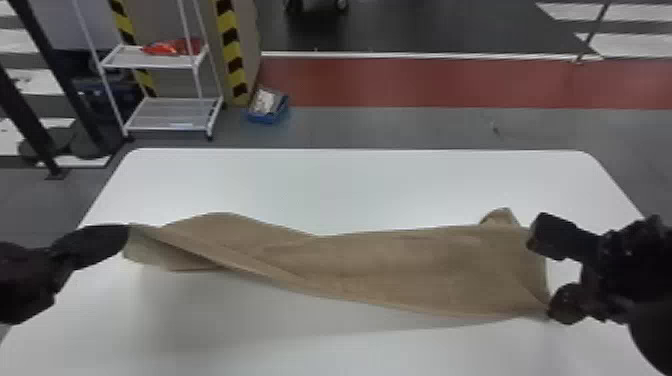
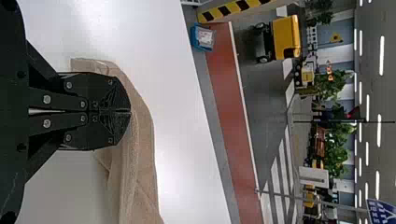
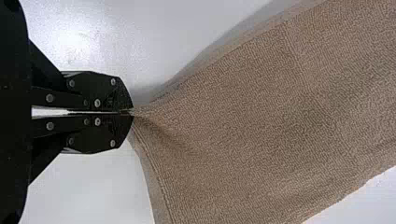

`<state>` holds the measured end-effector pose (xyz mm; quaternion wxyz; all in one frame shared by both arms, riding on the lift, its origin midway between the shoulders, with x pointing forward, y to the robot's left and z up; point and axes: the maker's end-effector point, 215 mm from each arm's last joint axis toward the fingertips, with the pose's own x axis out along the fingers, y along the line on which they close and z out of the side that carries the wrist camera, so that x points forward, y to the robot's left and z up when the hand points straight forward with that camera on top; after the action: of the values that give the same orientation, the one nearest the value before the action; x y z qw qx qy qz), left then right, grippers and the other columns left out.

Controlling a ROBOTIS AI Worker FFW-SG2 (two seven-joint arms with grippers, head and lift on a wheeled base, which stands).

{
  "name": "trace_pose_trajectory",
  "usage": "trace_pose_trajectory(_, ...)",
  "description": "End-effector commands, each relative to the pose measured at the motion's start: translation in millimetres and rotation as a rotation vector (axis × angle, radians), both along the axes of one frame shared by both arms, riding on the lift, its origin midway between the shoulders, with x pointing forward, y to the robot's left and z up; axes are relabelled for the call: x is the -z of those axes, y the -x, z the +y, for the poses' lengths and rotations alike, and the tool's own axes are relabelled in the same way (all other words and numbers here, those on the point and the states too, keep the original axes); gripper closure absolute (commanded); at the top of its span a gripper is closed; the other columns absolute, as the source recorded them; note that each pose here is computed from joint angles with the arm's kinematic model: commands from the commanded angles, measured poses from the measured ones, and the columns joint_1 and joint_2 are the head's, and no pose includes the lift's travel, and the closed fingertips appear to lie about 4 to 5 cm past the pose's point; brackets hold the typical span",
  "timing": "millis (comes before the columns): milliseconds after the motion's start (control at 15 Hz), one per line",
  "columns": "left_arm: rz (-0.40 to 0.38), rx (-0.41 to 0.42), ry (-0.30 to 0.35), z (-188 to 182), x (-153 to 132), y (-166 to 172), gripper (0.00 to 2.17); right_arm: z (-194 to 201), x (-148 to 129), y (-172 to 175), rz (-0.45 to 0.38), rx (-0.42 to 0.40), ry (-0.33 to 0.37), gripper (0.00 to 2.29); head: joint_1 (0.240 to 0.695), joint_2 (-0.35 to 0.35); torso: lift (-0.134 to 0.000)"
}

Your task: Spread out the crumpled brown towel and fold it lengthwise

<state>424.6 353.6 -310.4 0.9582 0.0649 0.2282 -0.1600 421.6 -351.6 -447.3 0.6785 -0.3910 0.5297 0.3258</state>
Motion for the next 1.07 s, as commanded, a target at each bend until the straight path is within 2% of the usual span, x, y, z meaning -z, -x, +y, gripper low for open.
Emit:
trace_pose_trajectory(0, -0.005, -0.002, -0.002, 1.9, -2.1, 0.0, 1.34, 4.9, -21.8, -10.3, -0.025, 0.042, -0.107, 1.36, 0.695, 0.002, -0.120)
trace_pose_trajectory(200, -0.021, 0.004, -0.008, 1.7, -8.4, -0.8, 1.34, -0.7, -101.4, -42.9, -0.155, 0.167, -0.431, 1.36, 0.695, 0.009, -0.120)
trace_pose_trajectory(333, -0.037, 0.007, -0.009, -0.8, -16.6, -2.2, 1.35, 11.7, -137.4, -49.1, -0.192, 0.235, -0.656, 1.36, 0.695, 0.005, -0.120)
trace_pose_trajectory(400, -0.043, 0.008, -0.004, -2.6, -19.3, -2.6, 1.35, 21.9, -136.4, -40.1, -0.131, 0.336, -0.775, 1.36, 0.695, 0.006, -0.120)
trace_pose_trajectory(467, -0.049, 0.006, 0.002, -4.6, -20.7, -4.1, 1.35, 28.9, -123.9, -21.3, -0.027, 0.497, -0.841, 1.36, 0.695, 0.010, -0.120)
trace_pose_trajectory(533, -0.058, 0.006, 0.005, -7.1, -23.1, -7.1, 1.35, 39.1, -115.3, -7.0, 0.054, 0.608, -0.887, 1.36, 0.695, 0.014, -0.120)
trace_pose_trajectory(600, -0.067, -0.002, 0.009, -7.8, -26.8, -11.9, 1.35, 48.2, -103.8, -10.2, 0.054, 0.658, -0.895, 1.36, 0.695, 0.020, -0.120)
trace_pose_trajectory(733, -0.072, -0.016, 0.017, -9.4, -29.7, -21.1, 1.35, 42.2, -94.9, -36.2, -0.048, 0.721, -0.818, 1.36, 0.695, 0.038, -0.120)
trace_pose_trajectory(933, -0.079, -0.037, 0.033, -5.0, -38.4, -32.8, 1.35, 23.6, -119.5, -84.7, -0.198, 0.788, -0.771, 1.36, 0.695, 0.028, -0.120)
trace_pose_trajectory(1000, -0.081, -0.045, 0.037, -1.7, -41.5, -37.3, 1.35, 20.5, -126.6, -93.7, -0.212, 0.799, -0.782, 1.36, 0.695, 0.022, -0.120)
